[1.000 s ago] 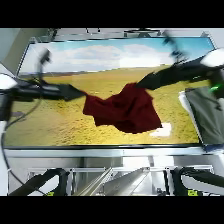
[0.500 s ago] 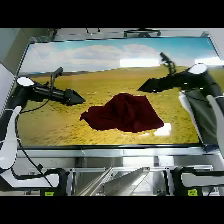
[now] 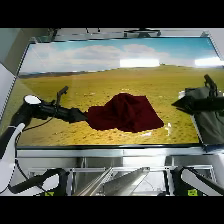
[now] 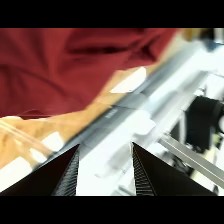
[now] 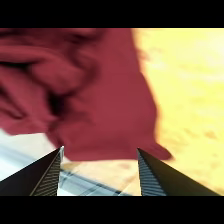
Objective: Fold the shirts.
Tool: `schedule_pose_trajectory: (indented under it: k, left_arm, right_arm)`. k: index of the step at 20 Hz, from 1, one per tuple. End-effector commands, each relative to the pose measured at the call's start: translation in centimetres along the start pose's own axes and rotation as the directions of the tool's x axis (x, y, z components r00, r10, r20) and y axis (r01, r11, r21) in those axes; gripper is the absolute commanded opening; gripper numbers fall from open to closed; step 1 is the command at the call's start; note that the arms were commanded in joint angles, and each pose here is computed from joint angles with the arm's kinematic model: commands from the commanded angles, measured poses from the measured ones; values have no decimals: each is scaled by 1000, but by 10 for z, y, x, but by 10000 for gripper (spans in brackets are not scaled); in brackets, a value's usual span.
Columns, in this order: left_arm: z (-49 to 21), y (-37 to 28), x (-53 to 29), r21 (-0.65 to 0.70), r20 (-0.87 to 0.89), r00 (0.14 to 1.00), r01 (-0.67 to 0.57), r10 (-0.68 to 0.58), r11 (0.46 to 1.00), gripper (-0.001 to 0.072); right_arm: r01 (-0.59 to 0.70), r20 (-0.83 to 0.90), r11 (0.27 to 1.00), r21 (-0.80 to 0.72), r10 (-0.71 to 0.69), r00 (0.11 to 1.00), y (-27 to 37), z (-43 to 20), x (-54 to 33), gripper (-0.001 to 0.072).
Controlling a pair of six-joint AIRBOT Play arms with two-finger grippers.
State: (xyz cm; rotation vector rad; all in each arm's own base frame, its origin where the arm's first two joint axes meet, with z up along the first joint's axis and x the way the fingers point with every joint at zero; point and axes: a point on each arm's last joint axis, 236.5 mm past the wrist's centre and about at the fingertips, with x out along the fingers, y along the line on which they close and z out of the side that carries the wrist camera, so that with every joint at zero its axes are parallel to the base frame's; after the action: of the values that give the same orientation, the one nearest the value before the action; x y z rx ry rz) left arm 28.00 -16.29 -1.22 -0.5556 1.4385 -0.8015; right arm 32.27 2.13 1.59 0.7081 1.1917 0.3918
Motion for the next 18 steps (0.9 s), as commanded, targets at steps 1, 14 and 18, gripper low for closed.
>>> schedule_pose_trajectory:
  k: [1,14,18]
  left_arm:
    - [-14,26,36,-22,12,997,-80,81,997,344]
    - [46,10,95,61,-80,994,-74,79,995,344]
    - [47,12,101,5,-137,989,-53,53,999,12]
  right_arm:
    - [52,-10,987,153,-51,999,-48,-39,26,527]
    - [-88,-109,980,180,109,988,-11,-60,141,413]
    - [-146,-81,975,167,162,983,1,-53,143,82]
